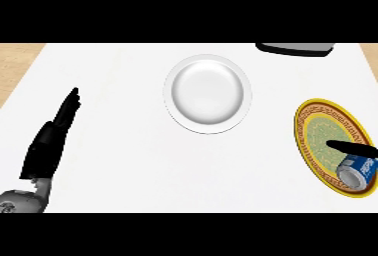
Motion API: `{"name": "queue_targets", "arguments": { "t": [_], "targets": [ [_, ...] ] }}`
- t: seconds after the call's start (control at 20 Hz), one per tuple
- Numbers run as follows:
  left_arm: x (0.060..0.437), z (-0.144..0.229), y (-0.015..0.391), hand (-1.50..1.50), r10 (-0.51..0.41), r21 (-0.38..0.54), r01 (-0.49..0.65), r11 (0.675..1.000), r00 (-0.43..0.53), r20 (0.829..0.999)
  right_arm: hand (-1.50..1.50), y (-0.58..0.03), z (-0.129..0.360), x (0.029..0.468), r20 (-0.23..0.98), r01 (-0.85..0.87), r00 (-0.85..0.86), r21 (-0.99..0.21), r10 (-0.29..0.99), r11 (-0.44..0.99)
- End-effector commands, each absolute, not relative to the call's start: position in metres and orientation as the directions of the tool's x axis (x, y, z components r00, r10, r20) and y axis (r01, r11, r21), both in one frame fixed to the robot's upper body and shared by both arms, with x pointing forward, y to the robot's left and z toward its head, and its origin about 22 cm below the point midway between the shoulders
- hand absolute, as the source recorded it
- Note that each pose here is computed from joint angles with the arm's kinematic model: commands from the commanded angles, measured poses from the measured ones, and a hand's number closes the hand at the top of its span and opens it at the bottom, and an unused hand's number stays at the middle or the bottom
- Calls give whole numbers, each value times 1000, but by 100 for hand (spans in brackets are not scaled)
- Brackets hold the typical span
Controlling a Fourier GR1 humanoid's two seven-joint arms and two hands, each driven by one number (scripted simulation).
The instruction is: Pick the can from the plate and place it in the plate
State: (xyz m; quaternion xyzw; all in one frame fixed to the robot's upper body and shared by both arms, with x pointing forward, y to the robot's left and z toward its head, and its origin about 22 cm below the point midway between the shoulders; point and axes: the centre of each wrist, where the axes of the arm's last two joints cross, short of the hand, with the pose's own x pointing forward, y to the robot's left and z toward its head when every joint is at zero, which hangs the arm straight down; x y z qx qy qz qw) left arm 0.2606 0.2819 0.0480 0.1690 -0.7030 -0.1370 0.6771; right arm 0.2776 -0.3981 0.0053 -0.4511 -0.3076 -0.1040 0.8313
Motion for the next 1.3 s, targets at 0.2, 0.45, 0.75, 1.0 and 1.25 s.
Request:
{"name": "queue_targets", "arguments": {
  "t": [0.2, 0.45, 0.75, 1.0, 1.25],
  "targets": [
    [241, 15, 304, 0, -472, 472, -27, 881, -4, 882, -150, -339, 54, 370, 440, 390, 897, -826, 33, 407],
    [241, 11, 321, 0, -477, 477, -54, 877, 18, 879, -150, -329, 64, 394, 135, 92, 990, -823, 35, 560],
    [238, 6, 317, 0, -473, 473, -50, 880, 8, 881, -150, -349, 69, 405, -136, -133, 990, -743, 46, 656],
    [239, 10, 315, 0, -468, 466, -53, 883, -14, 884, -150, -364, 63, 408, -284, -191, 959, -679, -14, 709],
    [236, 0, 310, 0, -467, 466, -50, 883, -7, 884, -150, -366, 54, 410, -399, -266, 917, -567, 22, 780]
  ]
}}
